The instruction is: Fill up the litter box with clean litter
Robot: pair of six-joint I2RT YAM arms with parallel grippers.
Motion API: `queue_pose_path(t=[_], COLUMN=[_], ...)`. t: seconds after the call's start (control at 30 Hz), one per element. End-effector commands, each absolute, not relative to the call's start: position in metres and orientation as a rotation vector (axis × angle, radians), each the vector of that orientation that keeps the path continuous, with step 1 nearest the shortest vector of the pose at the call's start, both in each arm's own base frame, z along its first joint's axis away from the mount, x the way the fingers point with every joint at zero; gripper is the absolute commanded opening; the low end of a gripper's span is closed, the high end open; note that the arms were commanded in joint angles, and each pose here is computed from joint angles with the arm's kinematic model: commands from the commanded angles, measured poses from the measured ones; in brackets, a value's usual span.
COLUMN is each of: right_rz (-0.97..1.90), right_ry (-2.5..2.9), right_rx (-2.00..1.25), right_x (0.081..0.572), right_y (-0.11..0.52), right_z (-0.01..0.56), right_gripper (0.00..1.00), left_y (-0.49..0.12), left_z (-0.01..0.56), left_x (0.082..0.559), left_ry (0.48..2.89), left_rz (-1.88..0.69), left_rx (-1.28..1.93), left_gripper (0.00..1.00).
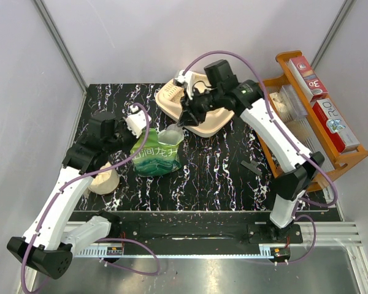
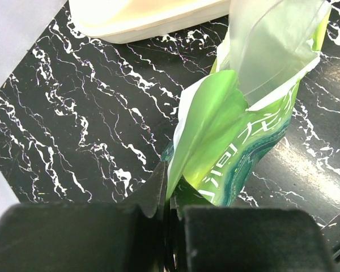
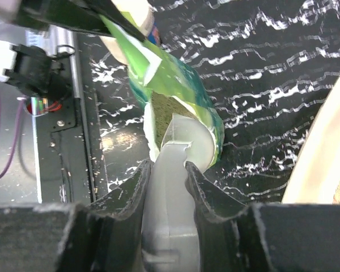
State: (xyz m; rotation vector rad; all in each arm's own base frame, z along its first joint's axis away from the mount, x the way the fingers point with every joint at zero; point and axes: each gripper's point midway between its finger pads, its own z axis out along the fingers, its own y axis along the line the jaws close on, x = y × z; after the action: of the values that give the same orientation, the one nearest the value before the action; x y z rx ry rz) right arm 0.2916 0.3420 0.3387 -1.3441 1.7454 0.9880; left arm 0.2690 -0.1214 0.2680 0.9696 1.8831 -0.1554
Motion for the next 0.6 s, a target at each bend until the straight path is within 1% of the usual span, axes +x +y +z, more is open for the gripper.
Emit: queue_pose_path(t=[0.0, 0.03, 0.07, 0.1, 0.17, 0.37, 0.47, 0.57], right_rz=[0.807, 0.807, 0.804, 0.804, 0.743, 0.571, 0.557, 0.579], right_ry=[1.899, 1.95, 2.06, 2.096, 2.236, 2.278, 2.255, 2.29], right_rx=[-1.21, -1.136, -0.973, -0.922, -0.773, -0.584, -0.553, -0.584], right_x=[0.317, 0.321, 0.328, 0.328, 0.34, 0.368, 0.376, 0.376], right_y=[0.353, 0.354, 0.354, 0.353, 0.353, 0.345, 0.347, 0.353], right_z=[0.324, 0.323, 0.32, 0.325, 0.306, 0.304, 0.309, 0.294], right_gripper=[0.0, 0.0, 0.0, 0.0, 0.0, 0.0, 0.0, 0.0], left_y=[-0.135, -0.137, -0.139, -0.141, -0.147, -0.16, -0.165, -0.17], left_z=[0.349, 0.352, 0.354, 0.358, 0.363, 0.384, 0.393, 0.39], left_x=[0.281, 0.279, 0.279, 0.278, 0.276, 0.284, 0.289, 0.292], left_ry=[1.624, 1.621, 1.622, 1.61, 1.592, 1.54, 1.526, 1.522], left_rz=[-0.195, -0.208, -0.221, -0.218, -0.232, -0.225, -0.226, -0.224], left_rx=[0.827, 0.822, 0.814, 0.815, 0.83, 0.85, 0.86, 0.9], left_gripper=[0.0, 0.0, 0.0, 0.0, 0.0, 0.0, 0.0, 0.0])
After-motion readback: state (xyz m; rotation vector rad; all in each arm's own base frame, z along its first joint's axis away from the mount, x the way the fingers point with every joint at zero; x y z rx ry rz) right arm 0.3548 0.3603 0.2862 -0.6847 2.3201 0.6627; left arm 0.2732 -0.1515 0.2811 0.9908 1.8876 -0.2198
